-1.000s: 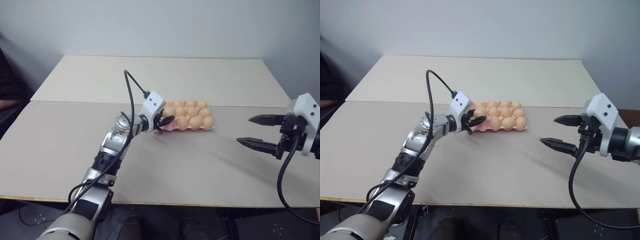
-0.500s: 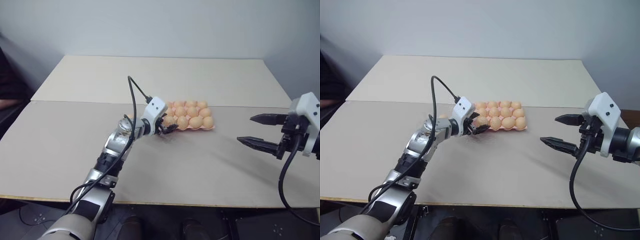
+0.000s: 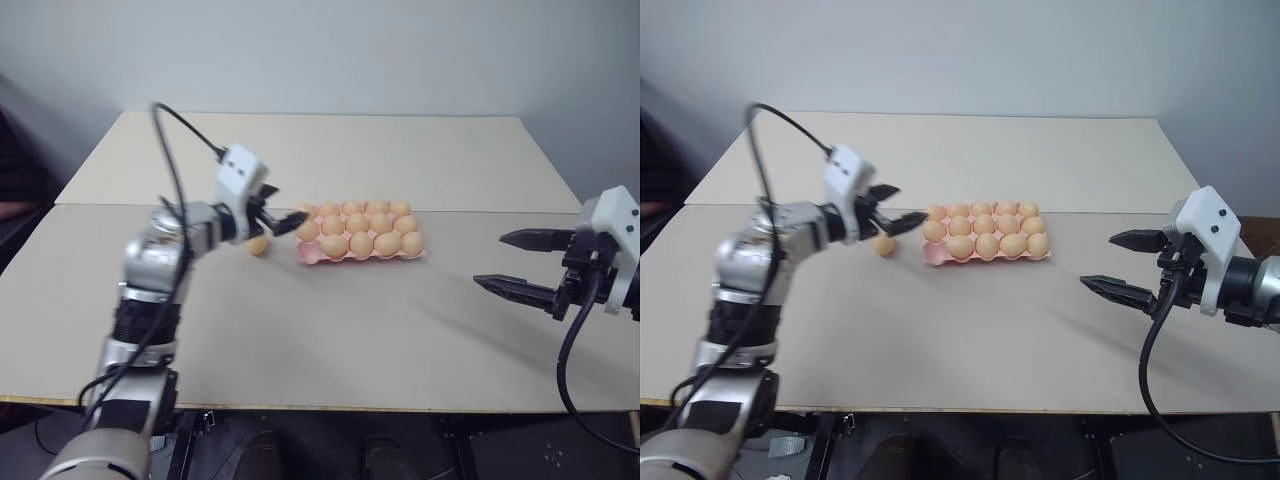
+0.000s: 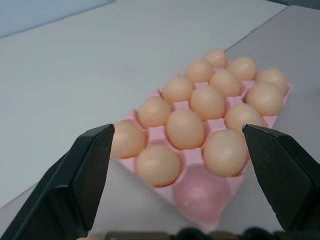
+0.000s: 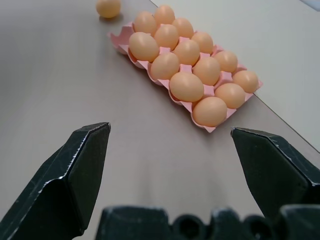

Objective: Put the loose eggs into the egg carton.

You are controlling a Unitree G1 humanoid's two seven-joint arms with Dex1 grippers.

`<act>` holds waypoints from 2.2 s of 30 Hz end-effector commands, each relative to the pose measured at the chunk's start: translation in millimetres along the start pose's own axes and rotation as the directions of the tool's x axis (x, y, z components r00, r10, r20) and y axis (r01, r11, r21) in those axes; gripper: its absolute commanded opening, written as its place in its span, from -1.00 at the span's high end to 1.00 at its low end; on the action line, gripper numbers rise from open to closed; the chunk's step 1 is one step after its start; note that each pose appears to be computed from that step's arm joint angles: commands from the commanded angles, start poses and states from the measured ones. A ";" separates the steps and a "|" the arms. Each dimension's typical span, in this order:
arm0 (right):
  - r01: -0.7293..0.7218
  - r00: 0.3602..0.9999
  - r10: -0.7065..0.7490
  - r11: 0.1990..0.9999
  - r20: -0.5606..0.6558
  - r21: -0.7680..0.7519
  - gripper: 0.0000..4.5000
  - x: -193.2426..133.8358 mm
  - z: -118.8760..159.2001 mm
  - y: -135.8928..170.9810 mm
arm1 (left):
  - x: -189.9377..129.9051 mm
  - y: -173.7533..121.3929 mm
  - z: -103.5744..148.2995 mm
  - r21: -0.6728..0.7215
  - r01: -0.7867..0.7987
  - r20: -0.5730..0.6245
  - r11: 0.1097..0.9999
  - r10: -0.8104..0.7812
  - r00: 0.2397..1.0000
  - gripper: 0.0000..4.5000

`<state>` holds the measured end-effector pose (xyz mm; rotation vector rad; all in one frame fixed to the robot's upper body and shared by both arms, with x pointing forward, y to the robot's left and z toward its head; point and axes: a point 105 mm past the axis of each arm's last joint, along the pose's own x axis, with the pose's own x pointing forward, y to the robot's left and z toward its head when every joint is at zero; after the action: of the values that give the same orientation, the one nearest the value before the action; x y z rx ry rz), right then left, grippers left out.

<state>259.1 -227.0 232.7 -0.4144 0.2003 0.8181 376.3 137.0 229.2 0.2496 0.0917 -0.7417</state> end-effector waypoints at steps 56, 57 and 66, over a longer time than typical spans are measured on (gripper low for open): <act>-0.012 0.999 0.015 0.998 0.042 -0.069 -1.00 2.0 10.7 -3.3 | 29.8 -3.5 -42.8 -0.247 -0.503 -0.244 0.828 0.450 0.859 -0.98; -0.012 0.999 0.015 0.998 0.042 -0.068 -1.00 1.9 10.7 -3.1 | 30.0 -1.9 -41.3 -0.249 -0.514 -0.239 0.821 0.463 0.854 -0.98; -0.014 0.999 0.016 0.998 0.035 -0.069 -1.00 3.0 10.6 -3.4 | 27.3 5.4 -48.2 -0.254 -0.610 -0.279 0.751 0.547 0.789 -0.98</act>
<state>267.0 -223.8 229.9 -0.4384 0.1783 0.8502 398.4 134.0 166.3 0.0164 0.3501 -0.0829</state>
